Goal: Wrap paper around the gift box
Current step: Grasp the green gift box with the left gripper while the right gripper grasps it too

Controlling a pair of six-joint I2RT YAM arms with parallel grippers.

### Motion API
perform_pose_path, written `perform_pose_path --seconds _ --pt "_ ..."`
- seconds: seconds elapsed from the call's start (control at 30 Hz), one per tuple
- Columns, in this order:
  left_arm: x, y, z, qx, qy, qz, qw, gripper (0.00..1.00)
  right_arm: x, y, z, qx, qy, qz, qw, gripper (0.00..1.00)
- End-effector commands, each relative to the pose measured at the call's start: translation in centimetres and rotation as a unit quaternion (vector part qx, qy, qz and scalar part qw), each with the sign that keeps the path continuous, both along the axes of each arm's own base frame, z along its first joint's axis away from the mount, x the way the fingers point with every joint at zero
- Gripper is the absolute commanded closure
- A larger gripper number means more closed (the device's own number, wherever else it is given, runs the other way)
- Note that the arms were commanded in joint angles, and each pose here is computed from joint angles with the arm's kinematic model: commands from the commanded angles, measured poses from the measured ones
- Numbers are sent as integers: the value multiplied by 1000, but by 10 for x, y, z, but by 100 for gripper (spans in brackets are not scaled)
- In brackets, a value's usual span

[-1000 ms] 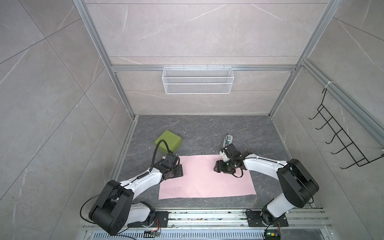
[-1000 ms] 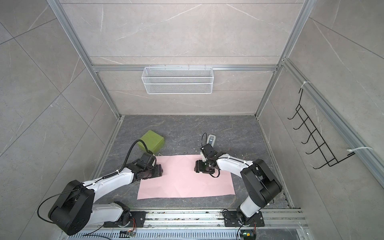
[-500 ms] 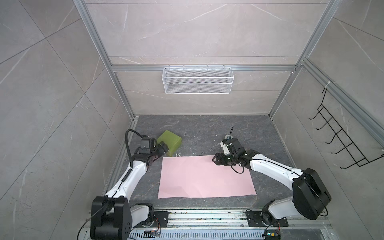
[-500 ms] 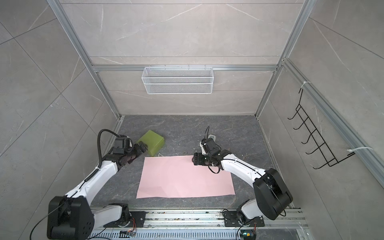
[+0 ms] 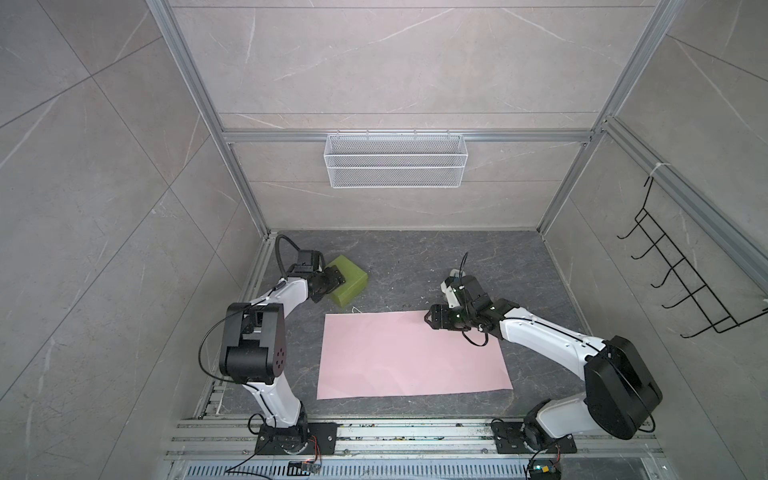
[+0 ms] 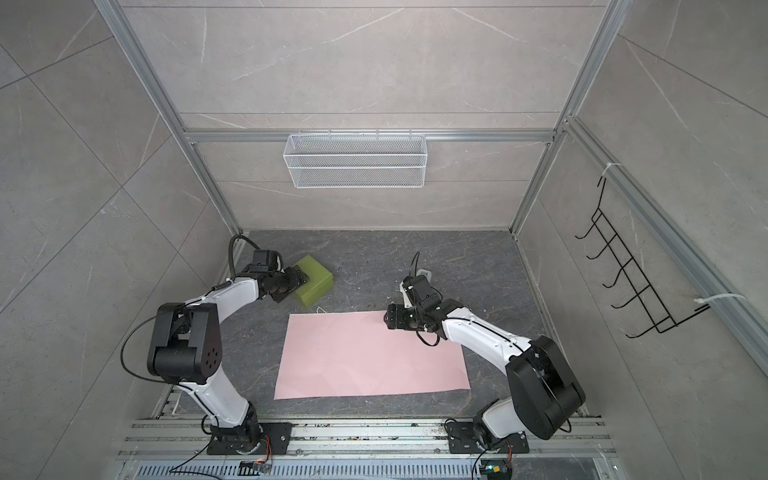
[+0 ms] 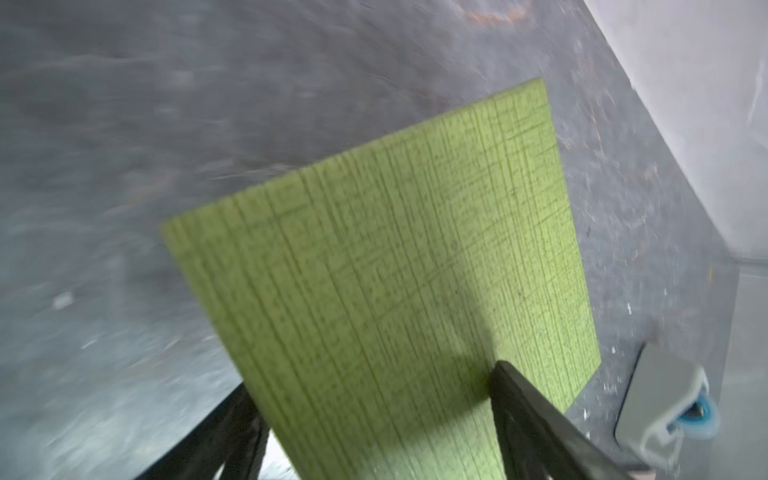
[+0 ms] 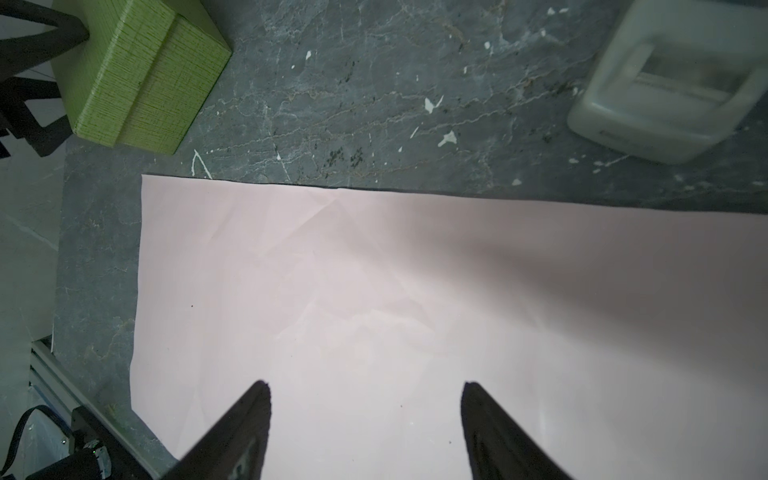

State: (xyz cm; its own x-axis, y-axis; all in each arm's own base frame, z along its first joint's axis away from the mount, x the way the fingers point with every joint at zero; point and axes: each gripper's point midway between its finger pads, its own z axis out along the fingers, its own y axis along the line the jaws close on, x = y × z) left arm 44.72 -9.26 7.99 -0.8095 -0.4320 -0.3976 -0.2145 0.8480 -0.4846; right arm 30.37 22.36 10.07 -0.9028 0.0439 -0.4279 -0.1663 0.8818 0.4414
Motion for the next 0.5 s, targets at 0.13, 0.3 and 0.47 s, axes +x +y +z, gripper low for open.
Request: perform_pose_path --seconds 0.13,0.3,0.47 --pt "-11 -111 6 -11 -17 -238 971 32 41 -14 22 21 -27 -20 999 25" --pt "0 -131 37 -11 -53 -251 966 23 81 18 42 84 -56 -16 995 22" --pt "11 -115 40 -49 -44 -149 987 15 121 44 31 86 -50 -28 995 10"
